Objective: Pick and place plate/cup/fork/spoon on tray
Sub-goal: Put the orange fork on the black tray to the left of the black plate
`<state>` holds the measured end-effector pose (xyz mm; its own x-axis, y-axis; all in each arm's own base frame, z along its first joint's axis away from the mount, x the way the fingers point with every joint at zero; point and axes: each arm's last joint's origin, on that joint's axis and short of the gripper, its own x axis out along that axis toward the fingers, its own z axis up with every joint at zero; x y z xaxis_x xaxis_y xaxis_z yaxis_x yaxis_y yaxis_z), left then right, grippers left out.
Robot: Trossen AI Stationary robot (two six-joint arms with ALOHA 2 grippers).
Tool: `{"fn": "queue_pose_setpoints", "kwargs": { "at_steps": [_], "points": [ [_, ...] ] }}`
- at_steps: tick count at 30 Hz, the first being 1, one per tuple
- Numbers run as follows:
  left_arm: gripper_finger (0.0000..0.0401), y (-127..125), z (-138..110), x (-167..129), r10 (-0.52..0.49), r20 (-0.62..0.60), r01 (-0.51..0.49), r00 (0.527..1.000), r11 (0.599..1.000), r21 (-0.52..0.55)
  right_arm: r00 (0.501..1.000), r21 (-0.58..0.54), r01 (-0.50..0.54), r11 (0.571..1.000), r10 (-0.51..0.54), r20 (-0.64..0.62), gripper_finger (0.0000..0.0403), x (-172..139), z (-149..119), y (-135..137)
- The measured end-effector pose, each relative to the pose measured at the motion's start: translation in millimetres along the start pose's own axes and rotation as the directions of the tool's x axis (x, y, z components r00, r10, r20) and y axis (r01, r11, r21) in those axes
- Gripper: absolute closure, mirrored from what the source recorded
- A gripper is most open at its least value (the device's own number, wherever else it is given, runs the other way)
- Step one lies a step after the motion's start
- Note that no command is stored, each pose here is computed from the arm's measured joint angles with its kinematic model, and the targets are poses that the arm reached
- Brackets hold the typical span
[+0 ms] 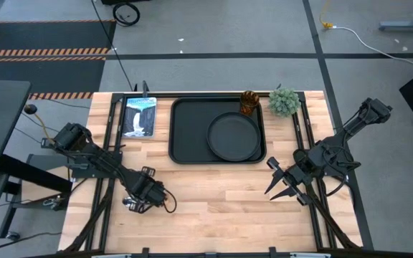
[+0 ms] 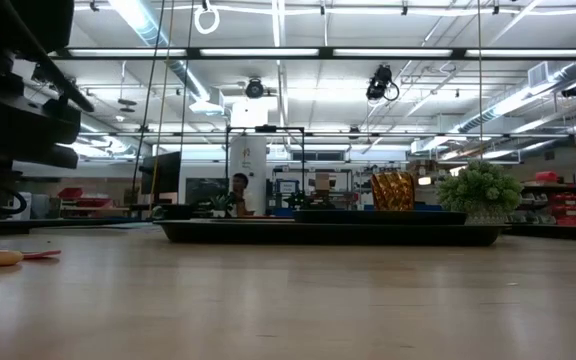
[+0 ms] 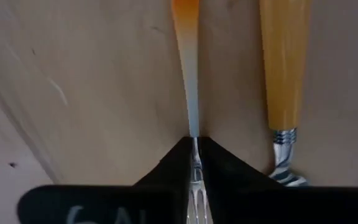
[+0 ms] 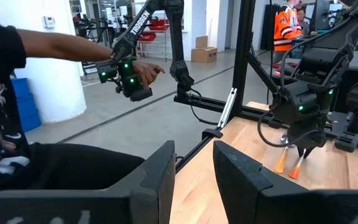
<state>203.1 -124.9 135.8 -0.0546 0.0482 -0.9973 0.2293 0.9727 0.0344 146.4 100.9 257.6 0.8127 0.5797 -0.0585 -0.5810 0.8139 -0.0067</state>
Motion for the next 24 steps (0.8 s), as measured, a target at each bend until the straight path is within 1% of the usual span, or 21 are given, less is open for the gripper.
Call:
{"fn": "queue_pose_setpoints", "kwargs": {
  "at_steps": [4,7,10,14,17,20,22,24],
  "points": [
    [0.0380,2,-1,0,0.035,-0.001,-0.035,0.999,0.993,0.108,1.000,-0.051,0.013,0.999,-0.013,0.001,0.0286,0,0,0],
    [0.0387,5,-1,0,0.052,-0.011,-0.049,0.999,0.988,0.149,0.995,-0.089,0.100,0.991,-0.099,0.016,0.0286,0,2,-3],
    [0.0386,7,0,0,0.069,-0.008,-0.067,0.998,0.983,0.171,0.978,-0.114,0.207,0.972,-0.203,0.042,0.0286,-1,4,-9],
    [0.0383,11,6,-6,0.169,0.042,-0.174,0.985,0.963,0.205,0.950,-0.151,0.308,0.940,-0.296,0.096,0.0286,-2,10,-19],
    [0.0384,14,10,-11,0.241,0.088,-0.256,0.966,0.932,0.258,0.922,-0.182,0.379,0.907,-0.355,0.151,0.0286,-5,15,-29],
    [0.0383,17,16,-16,0.254,0.119,-0.278,0.960,0.914,0.296,0.883,-0.196,0.459,0.866,-0.422,0.205,0.0286,-9,20,-42],
    [0.0383,17,21,-18,0.243,0.157,-0.282,0.957,0.902,0.327,0.851,-0.215,0.518,0.828,-0.472,0.231,0.0286,-12,23,-52],
    [0.0383,16,26,-20,0.228,0.197,-0.290,0.953,0.875,0.388,0.800,-0.227,0.595,0.771,-0.539,0.263,0.0286,-17,26,-62]
  ]
}}
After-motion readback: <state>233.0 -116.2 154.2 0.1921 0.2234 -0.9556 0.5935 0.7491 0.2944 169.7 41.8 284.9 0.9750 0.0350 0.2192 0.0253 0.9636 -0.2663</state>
